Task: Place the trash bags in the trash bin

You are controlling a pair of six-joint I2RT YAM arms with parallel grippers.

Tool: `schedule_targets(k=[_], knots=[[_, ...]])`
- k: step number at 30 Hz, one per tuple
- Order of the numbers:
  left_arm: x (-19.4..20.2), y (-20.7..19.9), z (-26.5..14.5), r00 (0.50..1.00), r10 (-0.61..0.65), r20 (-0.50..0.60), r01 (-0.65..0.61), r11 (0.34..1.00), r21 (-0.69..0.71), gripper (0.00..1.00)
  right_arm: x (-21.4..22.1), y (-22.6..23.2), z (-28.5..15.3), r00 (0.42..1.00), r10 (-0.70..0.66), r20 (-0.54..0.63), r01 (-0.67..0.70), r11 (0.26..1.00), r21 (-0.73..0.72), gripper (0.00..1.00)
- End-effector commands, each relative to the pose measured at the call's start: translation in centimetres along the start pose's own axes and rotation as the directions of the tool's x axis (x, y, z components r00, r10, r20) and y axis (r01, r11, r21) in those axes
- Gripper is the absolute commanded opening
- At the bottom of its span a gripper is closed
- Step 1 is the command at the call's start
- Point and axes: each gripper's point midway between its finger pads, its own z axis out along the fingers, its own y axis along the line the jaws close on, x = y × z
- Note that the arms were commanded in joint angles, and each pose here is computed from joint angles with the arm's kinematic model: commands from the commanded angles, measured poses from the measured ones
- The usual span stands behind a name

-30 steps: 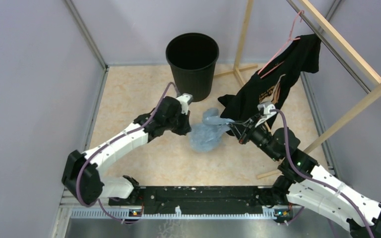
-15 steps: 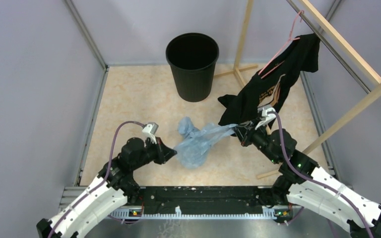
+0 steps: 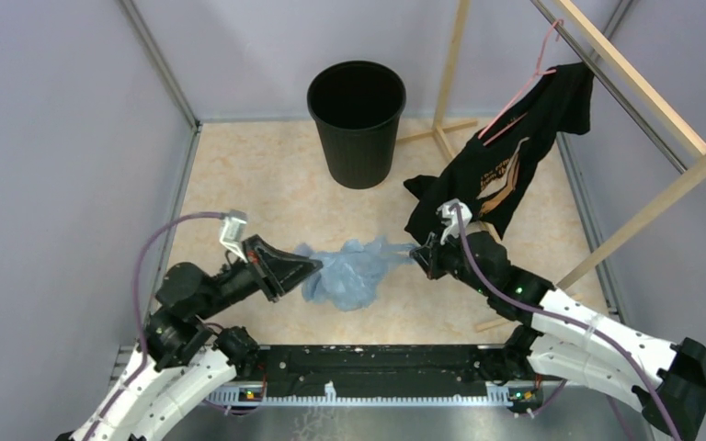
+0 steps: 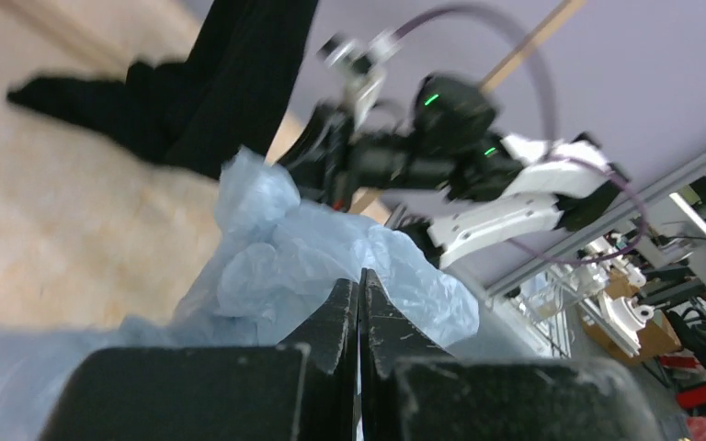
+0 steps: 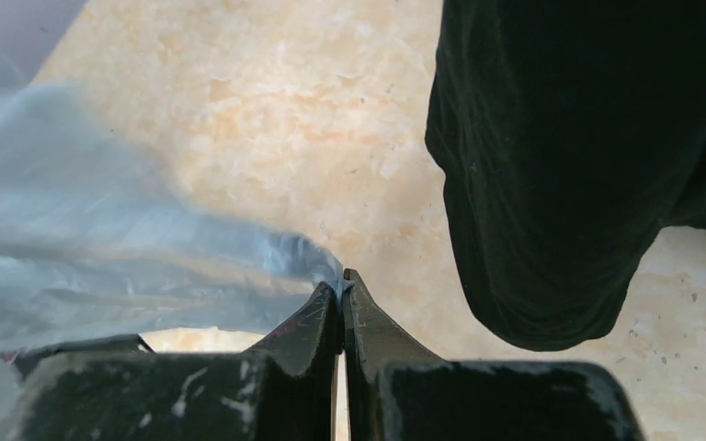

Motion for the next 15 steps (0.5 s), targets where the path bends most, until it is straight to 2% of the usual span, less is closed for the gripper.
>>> schedule_targets(k=[1, 4, 7, 11, 13, 15], knots=[[-5.2, -5.0, -1.1, 0.992, 0.091, 0.09, -0.097, 0.993, 0.063, 0.0, -2.8, -0.6, 0.7, 0.997, 0.031, 0.069, -0.036, 0.996, 0.078, 0.0], [-6.9, -6.4, -1.7, 0.99, 0.083, 0.111, -0.09, 0.994, 0.061, 0.0, -2.3, -1.8, 1.1, 0.997, 0.045, 0.064, -0.054, 0.988, 0.145, 0.0], [-7.2, -6.8, -1.7, 0.991, 0.056, 0.118, -0.065, 0.996, 0.068, 0.0, -1.8, -0.9, 1.5, 0.998, 0.036, 0.042, -0.04, 0.995, 0.09, 0.0], [-6.6, -5.4, -0.6, 0.996, 0.009, 0.091, -0.012, 1.0, 0.024, 0.0, -1.0, 0.7, 1.8, 1.0, 0.009, 0.005, -0.009, 1.0, -0.011, 0.0], [-6.3, -4.0, 0.1, 0.997, -0.019, 0.08, 0.022, 0.999, -0.03, 0.0, -0.4, 1.6, 1.8, 0.998, -0.043, -0.035, 0.04, 0.997, -0.067, 0.08], [-5.9, -1.6, 0.6, 0.996, -0.055, 0.07, 0.065, 0.988, -0.144, 0.0, -0.4, 2.2, 1.5, 0.993, -0.093, -0.073, 0.085, 0.991, -0.104, 0.26]])
